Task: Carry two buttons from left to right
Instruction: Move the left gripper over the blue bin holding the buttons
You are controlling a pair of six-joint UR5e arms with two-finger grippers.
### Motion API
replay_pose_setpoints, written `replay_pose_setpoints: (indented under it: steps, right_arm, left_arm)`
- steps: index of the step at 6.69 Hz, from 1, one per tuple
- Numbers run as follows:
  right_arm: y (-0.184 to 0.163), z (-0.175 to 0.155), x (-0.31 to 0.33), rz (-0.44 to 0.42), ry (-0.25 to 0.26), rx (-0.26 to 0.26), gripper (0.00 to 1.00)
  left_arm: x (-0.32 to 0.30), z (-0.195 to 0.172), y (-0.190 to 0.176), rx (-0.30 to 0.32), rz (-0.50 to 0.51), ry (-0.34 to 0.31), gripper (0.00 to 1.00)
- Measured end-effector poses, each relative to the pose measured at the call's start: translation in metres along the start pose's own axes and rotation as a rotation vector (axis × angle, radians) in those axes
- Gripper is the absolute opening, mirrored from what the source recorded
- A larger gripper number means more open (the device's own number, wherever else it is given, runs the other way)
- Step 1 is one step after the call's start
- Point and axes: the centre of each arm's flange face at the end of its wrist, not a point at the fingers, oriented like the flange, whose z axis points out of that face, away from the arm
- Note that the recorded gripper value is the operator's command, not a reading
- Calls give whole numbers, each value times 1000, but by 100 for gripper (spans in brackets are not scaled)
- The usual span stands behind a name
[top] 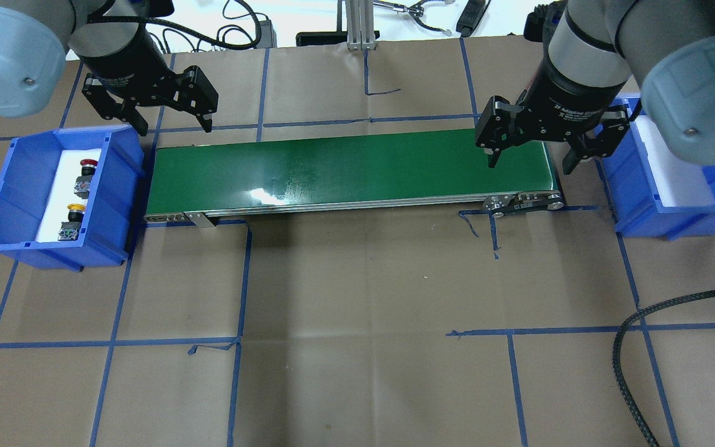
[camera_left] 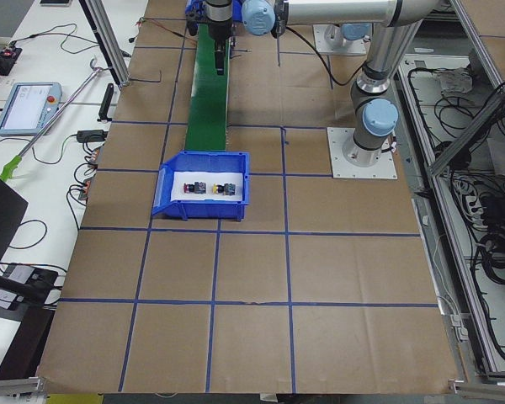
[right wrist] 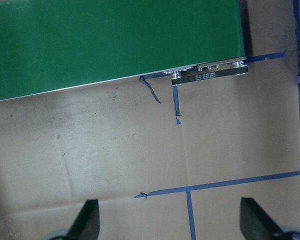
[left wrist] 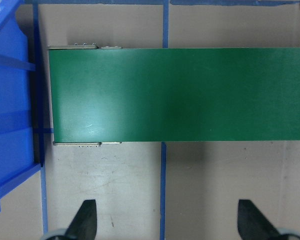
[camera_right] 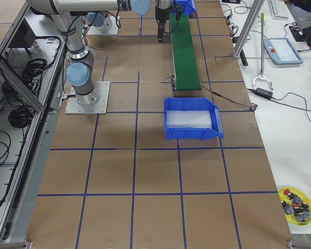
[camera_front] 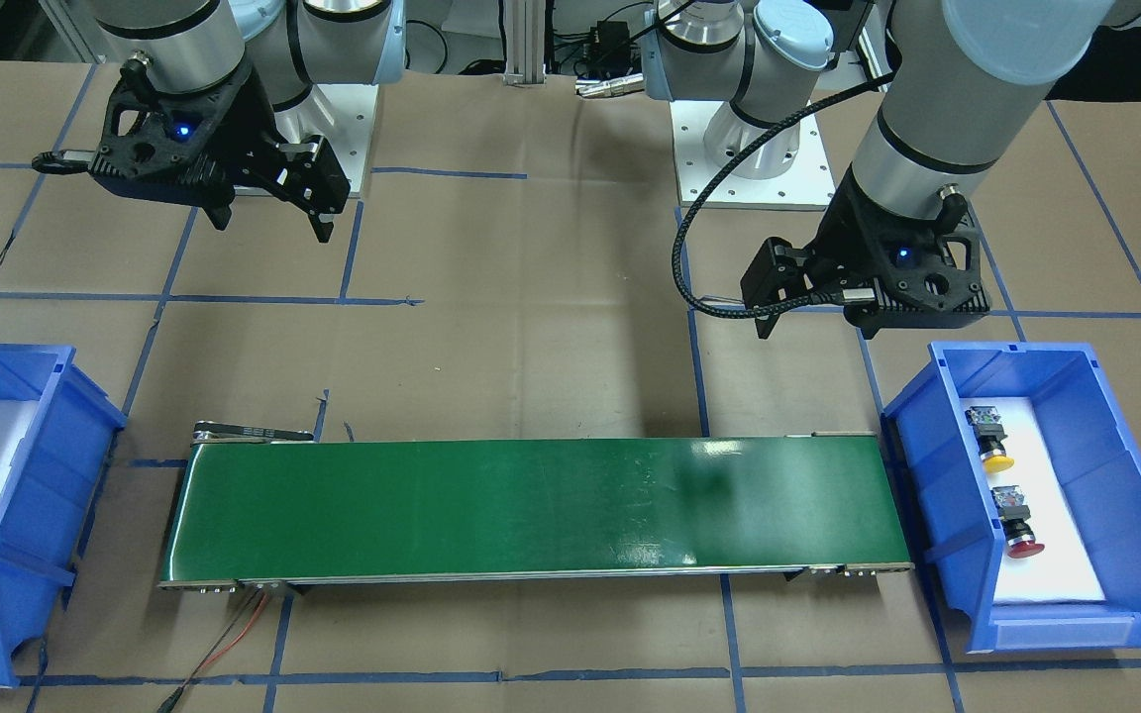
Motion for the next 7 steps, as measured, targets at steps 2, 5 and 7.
replay_pose_setpoints:
  steps: [2,5,7]
  right_arm:
    - [0,4,1,-6,5,-6,100]
    - [1,7,2,-16,14,-13,100]
    - [2,7,1,-17,11,-15,100]
  left_arm:
    - [0,0,-1,0,0,0,100]
    - [-1,0,-1,1,-1,0,100]
    - [-1,-1,-1,4,-1,-1,100]
